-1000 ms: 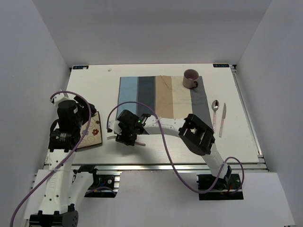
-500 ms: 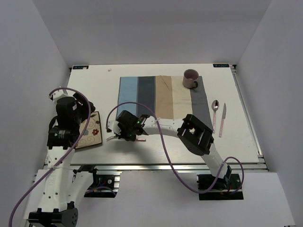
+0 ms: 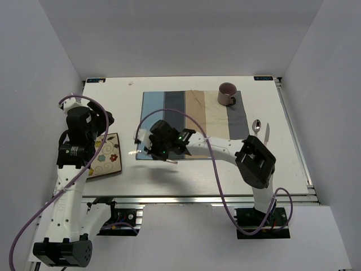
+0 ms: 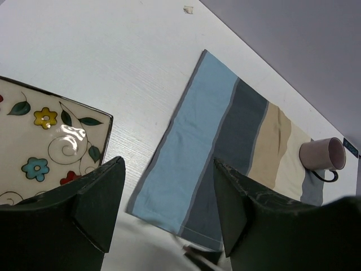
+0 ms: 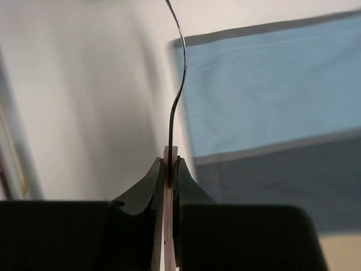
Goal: Set the dinner table for one person
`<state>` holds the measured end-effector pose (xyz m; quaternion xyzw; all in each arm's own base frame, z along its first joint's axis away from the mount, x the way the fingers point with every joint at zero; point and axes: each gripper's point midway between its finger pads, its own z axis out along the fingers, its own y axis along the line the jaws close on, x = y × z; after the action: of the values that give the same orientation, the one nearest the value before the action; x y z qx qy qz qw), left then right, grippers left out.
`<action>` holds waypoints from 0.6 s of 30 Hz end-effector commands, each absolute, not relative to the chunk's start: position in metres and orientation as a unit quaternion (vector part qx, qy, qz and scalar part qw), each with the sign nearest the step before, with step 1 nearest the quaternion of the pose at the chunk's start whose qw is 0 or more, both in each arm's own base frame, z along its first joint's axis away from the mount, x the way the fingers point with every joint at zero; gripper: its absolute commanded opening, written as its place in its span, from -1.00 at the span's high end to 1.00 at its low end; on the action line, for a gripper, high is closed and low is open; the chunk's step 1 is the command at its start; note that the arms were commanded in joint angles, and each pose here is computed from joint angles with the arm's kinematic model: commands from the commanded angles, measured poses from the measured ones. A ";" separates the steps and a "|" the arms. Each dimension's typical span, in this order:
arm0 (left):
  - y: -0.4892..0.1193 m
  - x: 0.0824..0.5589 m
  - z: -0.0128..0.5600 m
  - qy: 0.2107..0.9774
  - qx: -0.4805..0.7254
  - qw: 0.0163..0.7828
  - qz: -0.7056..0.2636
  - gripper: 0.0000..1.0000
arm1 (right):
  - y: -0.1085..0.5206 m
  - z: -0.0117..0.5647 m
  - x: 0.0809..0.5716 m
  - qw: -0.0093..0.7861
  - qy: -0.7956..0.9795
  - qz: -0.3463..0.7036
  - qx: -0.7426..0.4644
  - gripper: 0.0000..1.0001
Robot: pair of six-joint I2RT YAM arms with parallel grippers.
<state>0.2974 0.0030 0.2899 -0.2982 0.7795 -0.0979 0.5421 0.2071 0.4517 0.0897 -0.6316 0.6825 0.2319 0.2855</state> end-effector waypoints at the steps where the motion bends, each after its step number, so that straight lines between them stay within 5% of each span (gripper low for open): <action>1: 0.000 0.304 0.312 0.762 -0.289 0.568 -0.116 -0.46 | 0.450 0.145 0.270 0.369 0.734 0.241 -0.517 1.00; 10: -0.004 0.312 0.305 0.762 -0.299 0.560 -0.129 -0.45 | 0.425 0.174 0.374 0.424 0.847 0.231 -0.224 1.00; 18: -0.007 0.312 0.299 0.760 -0.314 0.551 -0.142 -0.43 | 0.441 0.157 0.411 0.296 0.894 0.336 -0.031 1.00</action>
<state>0.3104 -0.0047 0.2938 -0.3088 0.7692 -0.1283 0.5445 0.4057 0.4324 0.1553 -0.1403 0.8778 0.2849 0.3586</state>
